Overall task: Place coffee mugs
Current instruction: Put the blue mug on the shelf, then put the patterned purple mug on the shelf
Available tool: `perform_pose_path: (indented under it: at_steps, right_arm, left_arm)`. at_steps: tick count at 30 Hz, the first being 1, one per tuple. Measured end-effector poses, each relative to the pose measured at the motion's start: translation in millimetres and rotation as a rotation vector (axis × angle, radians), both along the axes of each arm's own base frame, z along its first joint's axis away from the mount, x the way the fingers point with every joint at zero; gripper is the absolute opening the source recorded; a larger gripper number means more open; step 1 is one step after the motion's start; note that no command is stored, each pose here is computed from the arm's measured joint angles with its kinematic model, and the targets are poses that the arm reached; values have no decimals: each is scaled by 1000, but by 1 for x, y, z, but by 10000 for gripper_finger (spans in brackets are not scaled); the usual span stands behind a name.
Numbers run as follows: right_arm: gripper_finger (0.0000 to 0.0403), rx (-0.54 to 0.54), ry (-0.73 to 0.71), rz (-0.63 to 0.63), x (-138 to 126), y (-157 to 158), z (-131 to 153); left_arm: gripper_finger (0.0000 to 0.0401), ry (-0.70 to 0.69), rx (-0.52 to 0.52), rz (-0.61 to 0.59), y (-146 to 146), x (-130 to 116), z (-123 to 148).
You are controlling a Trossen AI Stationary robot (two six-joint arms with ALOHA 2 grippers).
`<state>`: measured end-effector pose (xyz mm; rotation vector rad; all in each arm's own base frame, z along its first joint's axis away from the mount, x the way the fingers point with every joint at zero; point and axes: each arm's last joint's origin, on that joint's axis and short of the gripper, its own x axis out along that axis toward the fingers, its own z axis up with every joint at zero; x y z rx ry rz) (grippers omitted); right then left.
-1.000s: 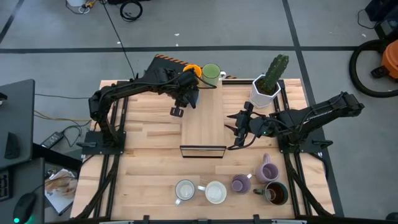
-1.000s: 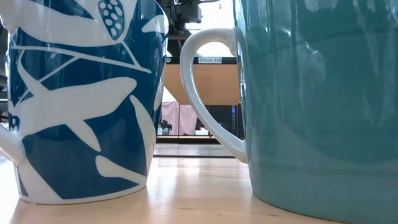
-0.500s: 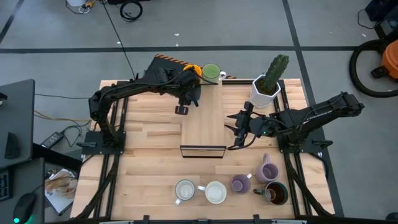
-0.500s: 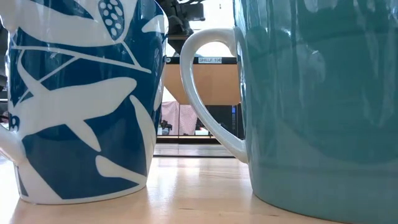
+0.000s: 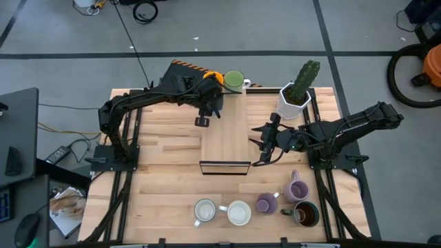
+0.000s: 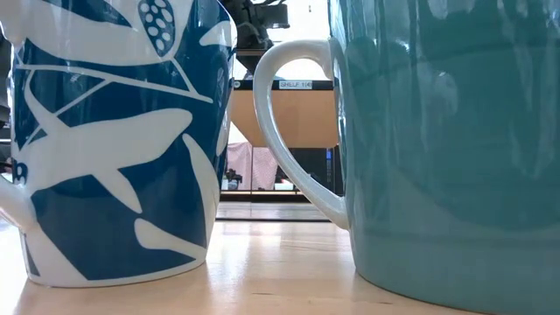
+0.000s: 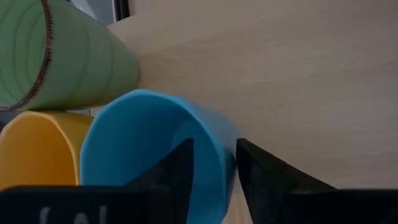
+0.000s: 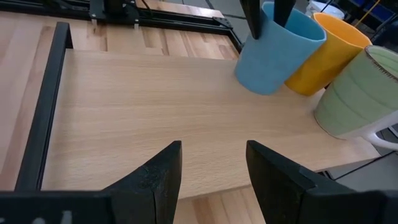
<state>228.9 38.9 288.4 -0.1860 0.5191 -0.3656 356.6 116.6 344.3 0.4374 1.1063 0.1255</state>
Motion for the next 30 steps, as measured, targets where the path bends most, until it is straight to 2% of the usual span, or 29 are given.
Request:
perform_pose_path:
  at_steps: [7,11,15,17,19,21,24,30]
  right_arm:
    - [185,-2,3,1,0,0,0]
    - [185,-15,14,7,0,0,-1]
    - [185,-14,44,85,0,2,-2]
    - [185,28,56,178,-2,4,-1]
    - [185,88,66,288,-4,9,0]
    - [185,143,61,334,-5,14,0]
    - [185,195,70,322,-8,21,-2]
    - [182,250,133,217,-18,41,1]
  left_arm:
    - [189,-43,36,2,-7,0,22]
    - [202,-72,61,2,-18,-5,44]
    - [199,-120,-78,-9,-30,-11,52]
    - [193,-121,-160,-9,-37,-15,49]
    - [187,-115,-195,-5,-47,-19,43]
    - [181,-113,-219,-5,-58,-22,35]
    - [177,-117,-242,-34,-80,-26,24]
    - [176,-147,-258,-55,-122,-42,15]
